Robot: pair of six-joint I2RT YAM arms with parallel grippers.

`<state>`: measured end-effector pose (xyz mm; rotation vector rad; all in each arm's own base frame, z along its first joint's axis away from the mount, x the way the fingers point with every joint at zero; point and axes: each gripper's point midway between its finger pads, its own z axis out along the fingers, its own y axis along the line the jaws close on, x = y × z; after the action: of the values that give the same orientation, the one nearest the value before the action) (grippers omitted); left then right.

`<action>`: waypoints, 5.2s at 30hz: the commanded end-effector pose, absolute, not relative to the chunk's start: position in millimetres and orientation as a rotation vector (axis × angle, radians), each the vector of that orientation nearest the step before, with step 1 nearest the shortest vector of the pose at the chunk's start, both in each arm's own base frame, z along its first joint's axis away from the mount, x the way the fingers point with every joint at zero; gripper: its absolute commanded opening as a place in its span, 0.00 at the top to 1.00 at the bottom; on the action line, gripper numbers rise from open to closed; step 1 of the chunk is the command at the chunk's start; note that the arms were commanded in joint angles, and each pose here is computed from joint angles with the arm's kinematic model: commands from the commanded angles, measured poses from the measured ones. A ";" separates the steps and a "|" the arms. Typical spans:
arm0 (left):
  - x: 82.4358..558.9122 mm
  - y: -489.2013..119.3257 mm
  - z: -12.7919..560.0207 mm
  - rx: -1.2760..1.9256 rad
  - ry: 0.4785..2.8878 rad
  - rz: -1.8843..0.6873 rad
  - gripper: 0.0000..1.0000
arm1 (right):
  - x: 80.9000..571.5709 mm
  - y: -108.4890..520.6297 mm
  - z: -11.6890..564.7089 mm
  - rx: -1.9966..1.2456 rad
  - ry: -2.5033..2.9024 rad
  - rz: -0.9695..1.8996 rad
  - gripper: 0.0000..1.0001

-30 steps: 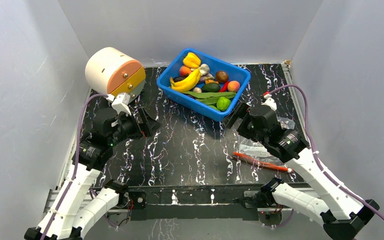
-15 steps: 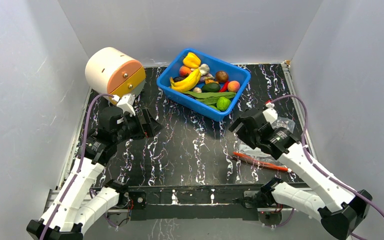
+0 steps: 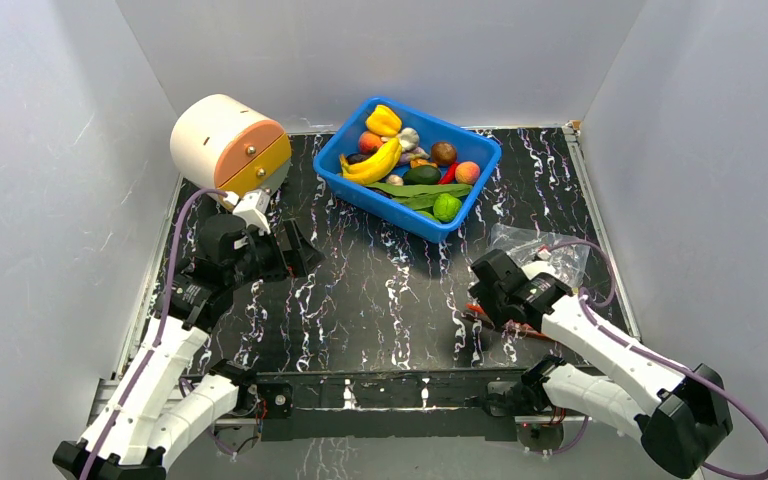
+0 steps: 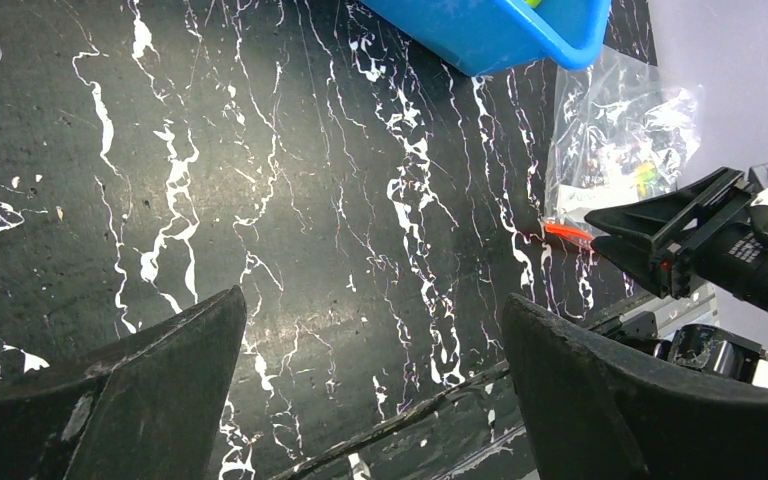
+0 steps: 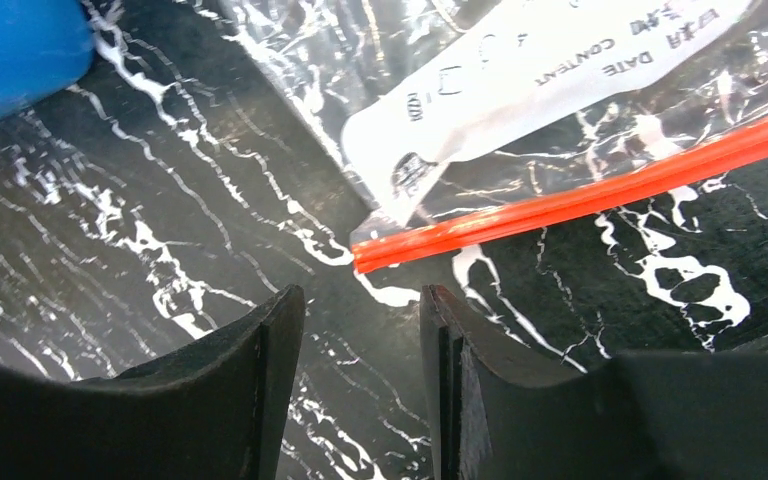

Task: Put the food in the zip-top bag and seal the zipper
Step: Pick up the zipper food storage bag at the center of the board, then place the zipper food storage bag at the center of the board.

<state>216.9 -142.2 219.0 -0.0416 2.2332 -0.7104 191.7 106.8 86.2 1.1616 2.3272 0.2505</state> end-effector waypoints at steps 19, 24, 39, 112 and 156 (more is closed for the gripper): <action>211.0 -130.7 225.5 -0.034 2.187 -0.663 0.02 | 204.0 80.7 38.5 1.373 2.107 0.157 0.62; 209.8 -129.7 226.3 -0.039 2.186 -0.661 0.02 | 202.7 82.2 36.5 1.387 2.114 0.160 0.61; 207.1 -130.4 223.2 -0.049 2.209 -0.668 0.02 | 213.9 87.3 36.9 1.447 2.044 0.227 0.54; 206.3 -169.1 248.5 0.046 2.183 -0.928 0.09 | 157.5 343.1 327.0 -0.349 2.138 1.431 1.00; 227.6 -169.8 166.6 -0.108 2.539 -0.752 0.24 | 223.5 233.5 147.9 0.123 2.393 0.873 0.49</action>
<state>221.0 -165.9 156.9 -0.1166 2.5340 -0.7781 202.5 241.2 127.5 0.0445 2.5024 0.8148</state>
